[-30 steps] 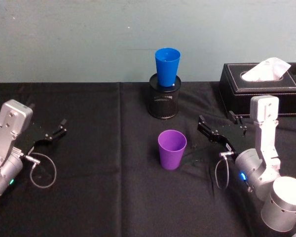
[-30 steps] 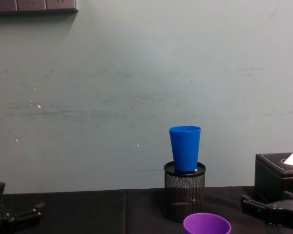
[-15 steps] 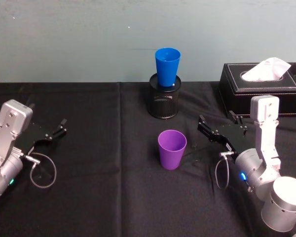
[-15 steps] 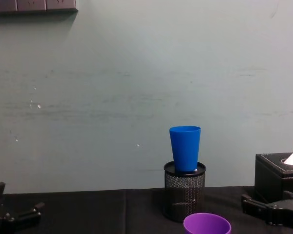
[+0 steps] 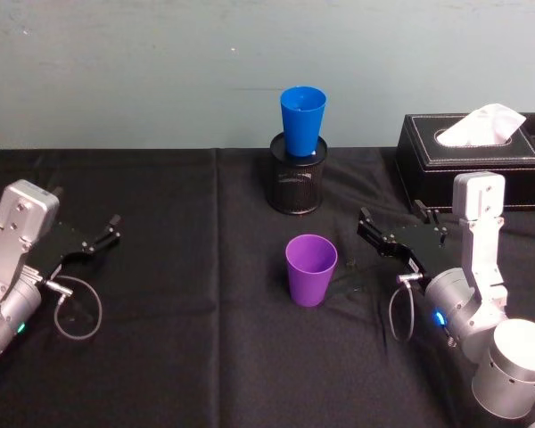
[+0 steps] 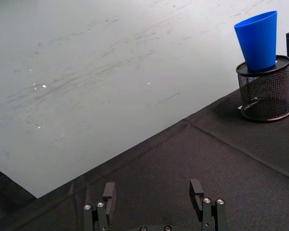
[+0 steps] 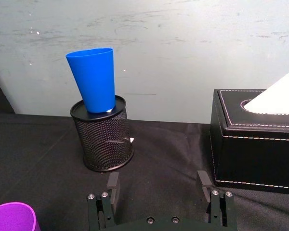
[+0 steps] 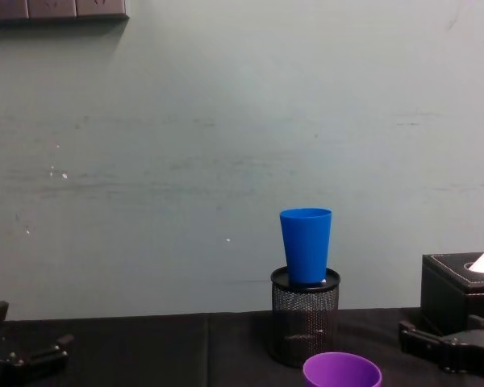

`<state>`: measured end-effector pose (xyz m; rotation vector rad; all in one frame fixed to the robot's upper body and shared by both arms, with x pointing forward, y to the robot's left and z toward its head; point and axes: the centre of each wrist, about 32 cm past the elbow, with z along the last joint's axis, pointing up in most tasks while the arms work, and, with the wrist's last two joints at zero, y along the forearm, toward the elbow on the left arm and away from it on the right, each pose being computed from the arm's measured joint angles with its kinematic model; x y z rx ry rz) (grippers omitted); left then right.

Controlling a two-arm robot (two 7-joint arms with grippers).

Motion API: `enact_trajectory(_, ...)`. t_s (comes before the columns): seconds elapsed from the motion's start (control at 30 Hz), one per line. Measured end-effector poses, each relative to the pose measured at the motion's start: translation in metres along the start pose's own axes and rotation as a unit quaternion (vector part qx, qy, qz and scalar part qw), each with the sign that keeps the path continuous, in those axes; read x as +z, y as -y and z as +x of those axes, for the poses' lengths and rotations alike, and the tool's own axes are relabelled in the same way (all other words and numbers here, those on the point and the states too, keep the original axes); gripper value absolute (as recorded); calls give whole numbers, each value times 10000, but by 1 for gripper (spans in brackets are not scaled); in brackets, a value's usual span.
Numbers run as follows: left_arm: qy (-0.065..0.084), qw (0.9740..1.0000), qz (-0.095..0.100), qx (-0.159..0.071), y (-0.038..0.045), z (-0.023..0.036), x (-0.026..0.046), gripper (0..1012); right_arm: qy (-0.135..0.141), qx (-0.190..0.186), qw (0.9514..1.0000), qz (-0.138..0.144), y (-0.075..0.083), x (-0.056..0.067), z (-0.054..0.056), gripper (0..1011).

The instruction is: Pick up one cup with a gripper and tap it against the other cup.

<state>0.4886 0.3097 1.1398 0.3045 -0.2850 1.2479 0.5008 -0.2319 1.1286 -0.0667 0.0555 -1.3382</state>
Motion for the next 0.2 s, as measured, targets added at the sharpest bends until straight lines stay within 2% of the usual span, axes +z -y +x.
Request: enact_trajectory(0.2,0,10000,-1,0,0,0,0,1000,0,0,10000,1,0,0,0,1003)
